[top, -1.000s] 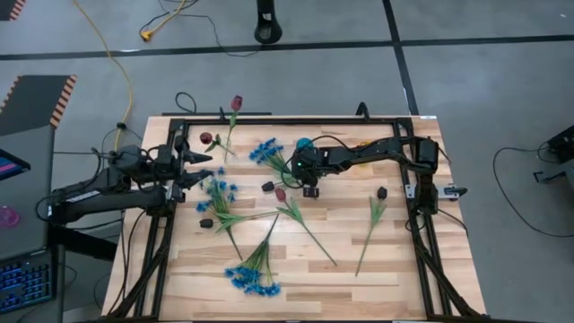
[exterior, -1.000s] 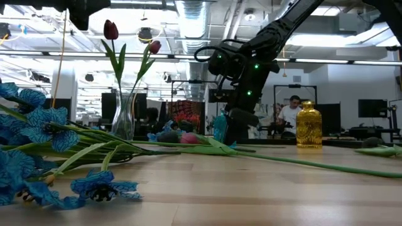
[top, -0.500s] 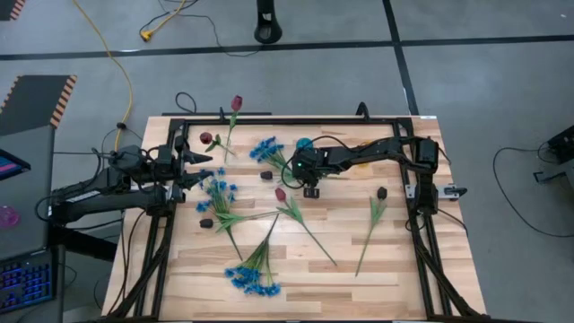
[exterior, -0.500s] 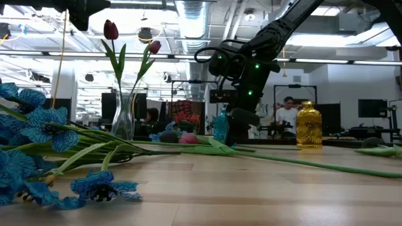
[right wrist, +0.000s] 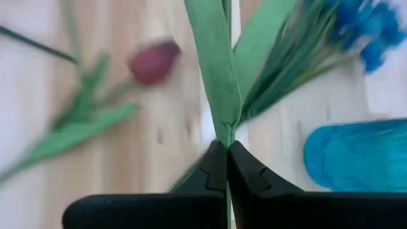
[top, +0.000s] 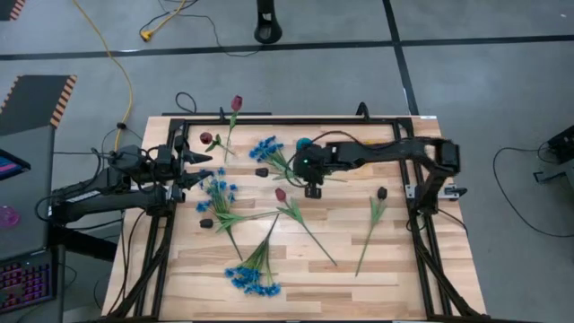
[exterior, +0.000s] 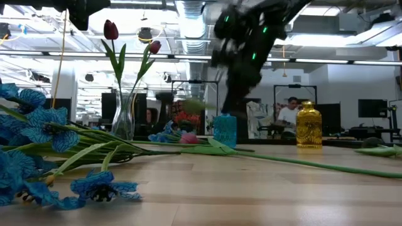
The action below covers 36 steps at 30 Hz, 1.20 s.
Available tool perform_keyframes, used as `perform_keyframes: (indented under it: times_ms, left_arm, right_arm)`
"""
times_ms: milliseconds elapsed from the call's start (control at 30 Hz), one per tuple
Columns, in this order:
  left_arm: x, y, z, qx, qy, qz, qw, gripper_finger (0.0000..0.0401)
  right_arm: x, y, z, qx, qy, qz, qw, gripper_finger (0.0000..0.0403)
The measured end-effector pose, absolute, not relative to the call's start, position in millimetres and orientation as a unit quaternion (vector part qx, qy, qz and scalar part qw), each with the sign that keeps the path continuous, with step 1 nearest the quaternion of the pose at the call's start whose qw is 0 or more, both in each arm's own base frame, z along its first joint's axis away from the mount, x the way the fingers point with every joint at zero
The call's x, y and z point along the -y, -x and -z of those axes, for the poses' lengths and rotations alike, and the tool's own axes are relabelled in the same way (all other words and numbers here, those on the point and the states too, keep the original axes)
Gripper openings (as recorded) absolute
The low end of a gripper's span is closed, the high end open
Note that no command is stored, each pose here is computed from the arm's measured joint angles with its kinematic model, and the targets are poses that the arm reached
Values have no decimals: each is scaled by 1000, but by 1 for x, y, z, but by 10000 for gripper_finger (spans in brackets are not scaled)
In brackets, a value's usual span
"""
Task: Sort flowers into vase by color
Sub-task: Put the middle black flower into the yellow vase
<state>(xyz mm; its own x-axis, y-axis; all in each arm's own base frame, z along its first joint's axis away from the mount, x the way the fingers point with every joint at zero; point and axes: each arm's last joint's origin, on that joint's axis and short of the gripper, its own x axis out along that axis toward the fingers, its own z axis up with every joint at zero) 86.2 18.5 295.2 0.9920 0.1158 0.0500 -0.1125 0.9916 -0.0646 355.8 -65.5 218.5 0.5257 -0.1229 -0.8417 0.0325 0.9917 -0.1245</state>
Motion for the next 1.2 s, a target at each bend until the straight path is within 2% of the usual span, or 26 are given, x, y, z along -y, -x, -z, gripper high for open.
perform_keyframes:
  times_ms: [167,467,600,967,1200]
  left_arm:
    - [-19,-86,-295,27,31,-57,998,196]
    - [-19,-86,-295,26,31,-57,998,196]
    - [-19,-88,-294,21,32,-57,998,196]
    - [-21,-97,-291,-2,38,-58,998,196]
    - [-22,-101,-289,-13,40,-59,997,196]
  right_arm:
    - [56,-330,-256,-420,54,40,905,26]
    - [50,-263,-285,-260,44,74,962,26]
    - [47,-235,-300,-172,74,128,974,26]
    - [50,-176,-301,-91,102,378,916,26]
    - [55,-160,-292,-19,135,448,884,25]
